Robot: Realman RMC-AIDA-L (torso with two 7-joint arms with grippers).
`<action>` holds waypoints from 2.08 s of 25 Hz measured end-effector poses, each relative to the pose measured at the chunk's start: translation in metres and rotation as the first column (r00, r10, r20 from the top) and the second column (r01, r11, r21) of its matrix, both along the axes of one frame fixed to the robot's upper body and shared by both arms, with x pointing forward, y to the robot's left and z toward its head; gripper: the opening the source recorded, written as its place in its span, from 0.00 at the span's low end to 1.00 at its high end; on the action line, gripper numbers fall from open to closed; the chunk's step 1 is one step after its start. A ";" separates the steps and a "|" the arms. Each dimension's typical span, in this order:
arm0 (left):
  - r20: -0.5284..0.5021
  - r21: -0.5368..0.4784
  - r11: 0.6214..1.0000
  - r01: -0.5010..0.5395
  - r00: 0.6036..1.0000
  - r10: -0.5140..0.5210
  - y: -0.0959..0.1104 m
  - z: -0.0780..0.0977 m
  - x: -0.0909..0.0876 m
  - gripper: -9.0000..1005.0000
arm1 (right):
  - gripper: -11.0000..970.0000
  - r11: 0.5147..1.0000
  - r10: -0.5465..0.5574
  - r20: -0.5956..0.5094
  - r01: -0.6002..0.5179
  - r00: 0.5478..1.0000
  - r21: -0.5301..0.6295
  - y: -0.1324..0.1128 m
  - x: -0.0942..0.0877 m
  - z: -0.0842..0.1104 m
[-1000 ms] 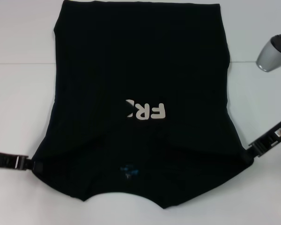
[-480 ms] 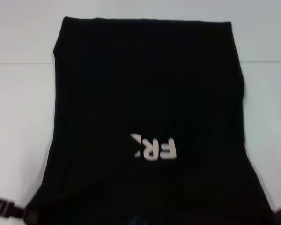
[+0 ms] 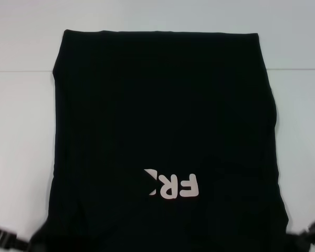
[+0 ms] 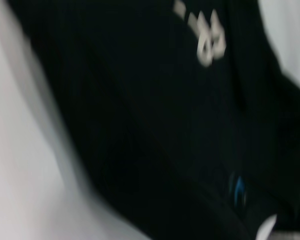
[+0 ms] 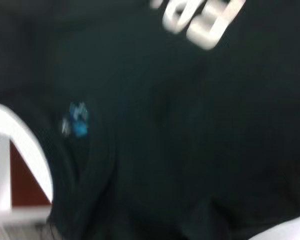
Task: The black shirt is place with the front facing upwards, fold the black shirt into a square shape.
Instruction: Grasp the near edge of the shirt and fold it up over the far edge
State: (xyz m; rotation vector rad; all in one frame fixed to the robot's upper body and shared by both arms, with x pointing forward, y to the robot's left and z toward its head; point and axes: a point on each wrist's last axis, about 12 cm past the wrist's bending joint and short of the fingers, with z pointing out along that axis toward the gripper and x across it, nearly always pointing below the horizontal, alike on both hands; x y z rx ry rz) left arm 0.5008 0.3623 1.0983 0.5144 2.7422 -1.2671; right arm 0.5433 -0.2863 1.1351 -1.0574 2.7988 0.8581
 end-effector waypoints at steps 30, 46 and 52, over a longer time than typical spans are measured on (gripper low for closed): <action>0.546 -0.264 0.685 -0.679 0.480 0.686 -0.038 0.009 0.142 0.05 | 0.05 0.486 -0.860 0.248 0.570 0.446 0.663 -0.012 0.096 -0.024; 0.710 -0.094 0.690 -0.718 0.438 0.552 -0.092 -0.009 0.162 0.07 | 0.05 0.463 -0.886 0.312 0.631 0.343 0.622 -0.002 0.096 -0.055; 0.763 -0.039 0.716 -0.697 0.443 0.472 -0.111 -0.014 0.162 0.08 | 0.05 0.499 -0.866 0.364 0.640 0.342 0.584 0.004 0.095 -0.066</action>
